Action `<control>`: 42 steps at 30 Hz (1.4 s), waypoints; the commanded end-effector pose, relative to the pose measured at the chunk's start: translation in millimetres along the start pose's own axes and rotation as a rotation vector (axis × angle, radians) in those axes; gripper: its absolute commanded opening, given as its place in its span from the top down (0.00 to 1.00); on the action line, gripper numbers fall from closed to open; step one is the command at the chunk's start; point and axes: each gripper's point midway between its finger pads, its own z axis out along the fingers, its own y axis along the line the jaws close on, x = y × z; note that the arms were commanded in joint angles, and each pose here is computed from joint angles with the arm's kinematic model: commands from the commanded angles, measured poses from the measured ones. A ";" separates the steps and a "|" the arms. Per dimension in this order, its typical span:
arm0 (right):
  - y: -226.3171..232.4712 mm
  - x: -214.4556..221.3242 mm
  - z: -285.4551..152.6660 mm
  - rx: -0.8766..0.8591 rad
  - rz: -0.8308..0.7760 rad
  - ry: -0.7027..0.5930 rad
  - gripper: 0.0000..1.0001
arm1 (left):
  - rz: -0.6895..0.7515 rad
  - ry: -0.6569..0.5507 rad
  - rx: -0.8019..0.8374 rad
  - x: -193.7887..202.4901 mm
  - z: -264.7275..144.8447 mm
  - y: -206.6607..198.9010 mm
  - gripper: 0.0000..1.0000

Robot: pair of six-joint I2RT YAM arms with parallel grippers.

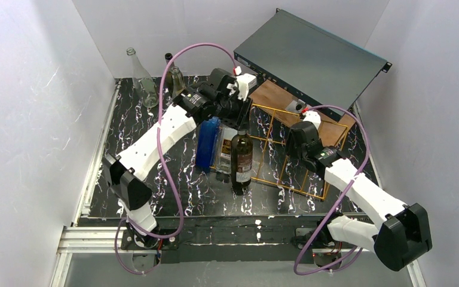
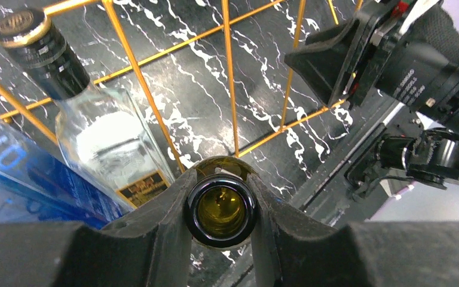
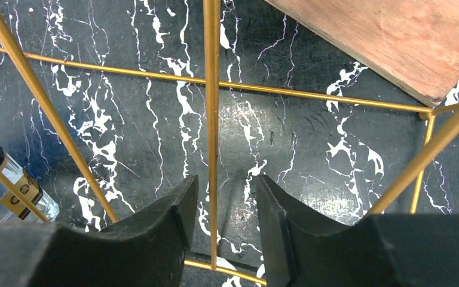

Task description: Put the wine bottle on the wine rack

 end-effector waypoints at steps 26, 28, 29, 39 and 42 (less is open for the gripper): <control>10.4 10.2 28.7 -0.050 -0.030 -0.026 0.71 | 0.095 -0.031 0.001 -44.0 29.1 -1.9 1.00; 11.2 10.6 29.5 -0.054 -0.030 -0.026 0.72 | 0.093 -0.016 0.006 -40.8 33.8 -1.2 1.00; 11.8 10.6 29.8 -0.057 -0.031 -0.026 0.73 | 0.091 -0.008 0.009 -38.6 36.0 -1.0 1.00; 14.5 20.5 35.6 -0.073 -0.034 0.000 0.98 | 0.061 0.065 0.006 -17.5 57.7 6.5 1.00; 15.0 22.5 36.3 -0.076 -0.035 0.006 0.99 | 0.049 0.085 -0.003 -12.7 66.7 10.2 1.00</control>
